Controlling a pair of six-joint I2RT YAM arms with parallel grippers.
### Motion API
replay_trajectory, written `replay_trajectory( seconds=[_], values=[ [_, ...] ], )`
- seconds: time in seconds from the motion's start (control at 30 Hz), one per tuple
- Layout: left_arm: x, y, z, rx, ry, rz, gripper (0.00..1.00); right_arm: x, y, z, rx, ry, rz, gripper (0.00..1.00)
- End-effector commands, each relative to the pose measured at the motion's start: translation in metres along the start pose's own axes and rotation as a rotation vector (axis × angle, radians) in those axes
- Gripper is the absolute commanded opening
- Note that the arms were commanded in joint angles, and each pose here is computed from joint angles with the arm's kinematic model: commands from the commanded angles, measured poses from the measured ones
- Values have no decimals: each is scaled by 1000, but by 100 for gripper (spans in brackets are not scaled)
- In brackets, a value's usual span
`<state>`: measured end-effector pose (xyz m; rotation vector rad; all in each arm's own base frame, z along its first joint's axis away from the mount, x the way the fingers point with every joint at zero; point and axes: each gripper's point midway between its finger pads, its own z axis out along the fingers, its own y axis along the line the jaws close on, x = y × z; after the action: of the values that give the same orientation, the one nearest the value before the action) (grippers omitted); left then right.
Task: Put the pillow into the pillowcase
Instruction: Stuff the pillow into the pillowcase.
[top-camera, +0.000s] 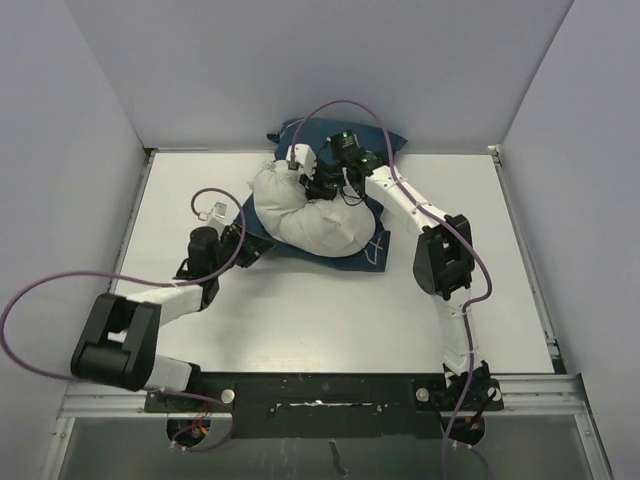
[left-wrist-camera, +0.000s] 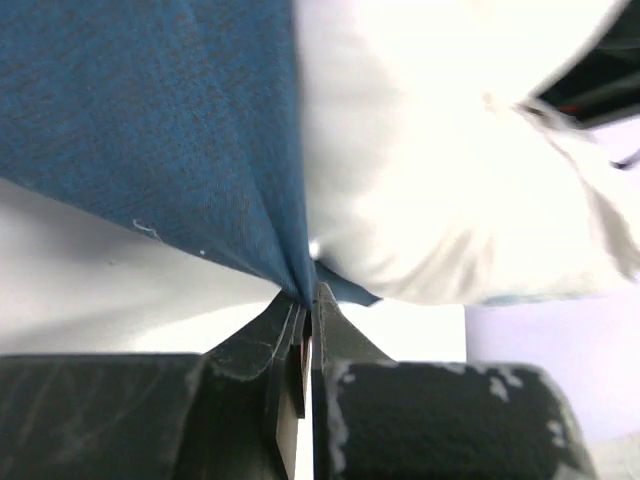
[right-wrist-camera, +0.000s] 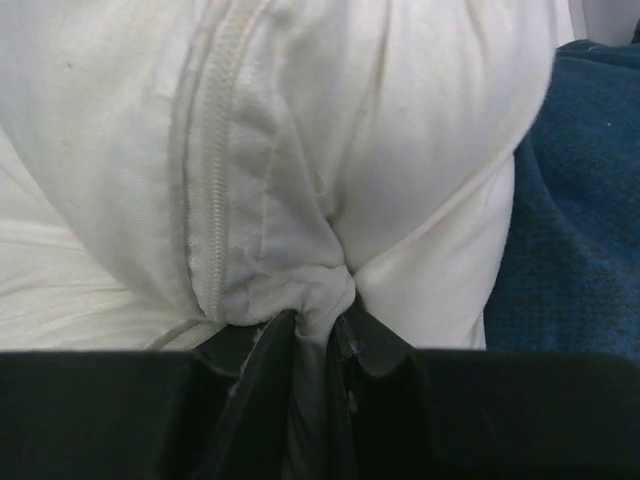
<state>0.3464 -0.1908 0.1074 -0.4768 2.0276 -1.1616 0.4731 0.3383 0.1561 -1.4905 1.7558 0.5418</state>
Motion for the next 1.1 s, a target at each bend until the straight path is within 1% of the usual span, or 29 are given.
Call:
replay_trajectory(
  seconds=[0.0,0.13,0.2,0.27,0.33,0.43,0.47,0.53,0.6,0.63,0.67,0.7,0.73,0.77,0.8,0.87,0.97,1.07],
  values=[
    [-19,-51,-38,158,-29,41,0,107,-59,-15,228,371,-243,0],
    [-19,-54,-46,180,-14,7,0,121,-46,-9,189,403,-285,0],
    [-18,-51,-47,169,-13,-2,0,117,-30,-7,112,371,-278,0],
    [-17,-44,-45,150,-14,-7,0,112,1,-7,-17,311,-238,0],
    [-15,-39,-41,144,-5,-4,0,97,25,-8,-116,231,-180,0],
    [-15,-47,-38,161,48,88,1,67,41,-21,-244,99,-84,0],
    [-27,-61,-38,174,39,185,14,50,40,-30,-269,48,-82,0],
    [-48,-88,-45,199,-3,420,45,30,55,-45,-380,-46,-143,6],
    [-68,-125,-59,285,-75,677,71,24,72,-55,-469,-83,-184,16],
    [-77,-140,-63,319,-113,799,82,21,79,-61,-505,-103,-200,24],
    [-79,-158,-70,385,-131,925,89,15,85,-68,-531,-127,-200,32],
    [-79,-169,-75,433,-139,1031,93,7,89,-76,-547,-160,-200,44],
    [-77,-179,-78,483,-141,1151,95,-2,91,-87,-559,-200,-190,59],
    [-72,-185,-79,522,-122,1223,97,-15,94,-101,-568,-245,-173,75],
    [-67,-192,-78,555,-106,1300,97,-29,93,-114,-557,-297,-174,85],
    [-47,-203,-71,616,-50,1440,98,-54,93,-142,-532,-389,-165,98],
    [-6,-219,-53,697,55,1621,98,-77,91,-182,-481,-493,-158,98],
    [21,-230,-34,749,123,1713,98,-79,82,-214,-428,-543,-94,98]
  ],
)
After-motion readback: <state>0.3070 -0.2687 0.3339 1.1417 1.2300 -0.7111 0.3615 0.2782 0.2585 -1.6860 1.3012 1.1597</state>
